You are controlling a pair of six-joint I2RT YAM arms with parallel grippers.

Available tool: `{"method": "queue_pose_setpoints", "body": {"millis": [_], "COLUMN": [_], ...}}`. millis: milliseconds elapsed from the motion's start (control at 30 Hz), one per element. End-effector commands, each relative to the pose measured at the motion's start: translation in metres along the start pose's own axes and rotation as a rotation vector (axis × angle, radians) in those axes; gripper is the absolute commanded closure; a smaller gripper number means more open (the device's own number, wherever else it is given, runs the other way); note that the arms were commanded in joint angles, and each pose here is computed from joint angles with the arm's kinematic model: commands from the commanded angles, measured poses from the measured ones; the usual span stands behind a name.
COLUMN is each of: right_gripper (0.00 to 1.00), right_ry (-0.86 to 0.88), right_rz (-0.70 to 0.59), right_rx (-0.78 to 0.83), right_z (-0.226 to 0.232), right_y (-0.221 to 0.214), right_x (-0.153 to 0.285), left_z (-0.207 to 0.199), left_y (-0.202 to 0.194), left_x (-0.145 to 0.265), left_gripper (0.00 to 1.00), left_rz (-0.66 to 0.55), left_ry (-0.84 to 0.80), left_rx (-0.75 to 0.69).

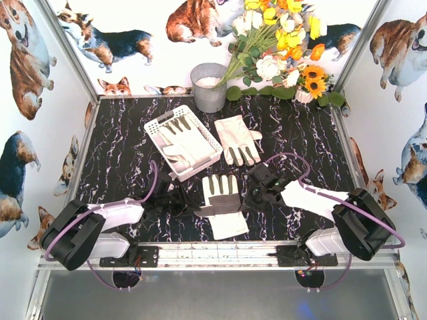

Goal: Put the gloves into the storage basket
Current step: Move the glove to the center of the board.

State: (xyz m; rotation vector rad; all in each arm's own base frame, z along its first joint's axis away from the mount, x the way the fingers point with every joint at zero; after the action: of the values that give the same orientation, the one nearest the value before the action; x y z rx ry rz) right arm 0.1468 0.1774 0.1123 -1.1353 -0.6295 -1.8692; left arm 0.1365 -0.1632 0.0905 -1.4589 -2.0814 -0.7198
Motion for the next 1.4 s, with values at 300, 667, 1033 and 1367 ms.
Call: {"method": "queue_pose_setpoints", "body": {"millis": [300, 667, 1033, 1367], "right_gripper": [1.00, 0.97, 0.48, 0.40], "right_ry": [0.100, 0.111, 0.068, 0.181], "right_rz": [0.057, 0.092, -0.124, -0.385], "right_rx": [0.010, 0.021, 0.143, 0.116], "right_z": [0.024, 0.029, 0.031, 0.041], "right_y": [0.004, 0.003, 0.028, 0.113], "right_x": [-0.014, -0.021, 0.028, 0.074], "left_z": [0.012, 0.018, 0.003, -0.033], "left_y": [0.010, 0.019, 0.030, 0.068], "left_x": [0.002, 0.006, 0.043, 0.105], "left_gripper": [1.00, 1.00, 0.41, 0.14], "left_rz": [-0.101, -0.145, -0.257, -0.418], "left_ry": [0.208, 0.244, 0.386, 0.551], "left_rx": [-0.020, -0.014, -0.136, -0.380]}}
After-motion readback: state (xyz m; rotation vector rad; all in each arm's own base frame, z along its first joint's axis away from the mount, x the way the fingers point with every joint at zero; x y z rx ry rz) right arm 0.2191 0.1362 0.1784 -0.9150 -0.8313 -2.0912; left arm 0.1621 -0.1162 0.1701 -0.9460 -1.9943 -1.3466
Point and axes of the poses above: each gripper's point midway between its finger pads, its own x axis back along the fingers, its own z axis along the line the jaws close on, y = z × x, the point moved 10 cm from there along x, back along the fingers, and after that the axes turned 9 degrees about -x, right-handed, at the moved point
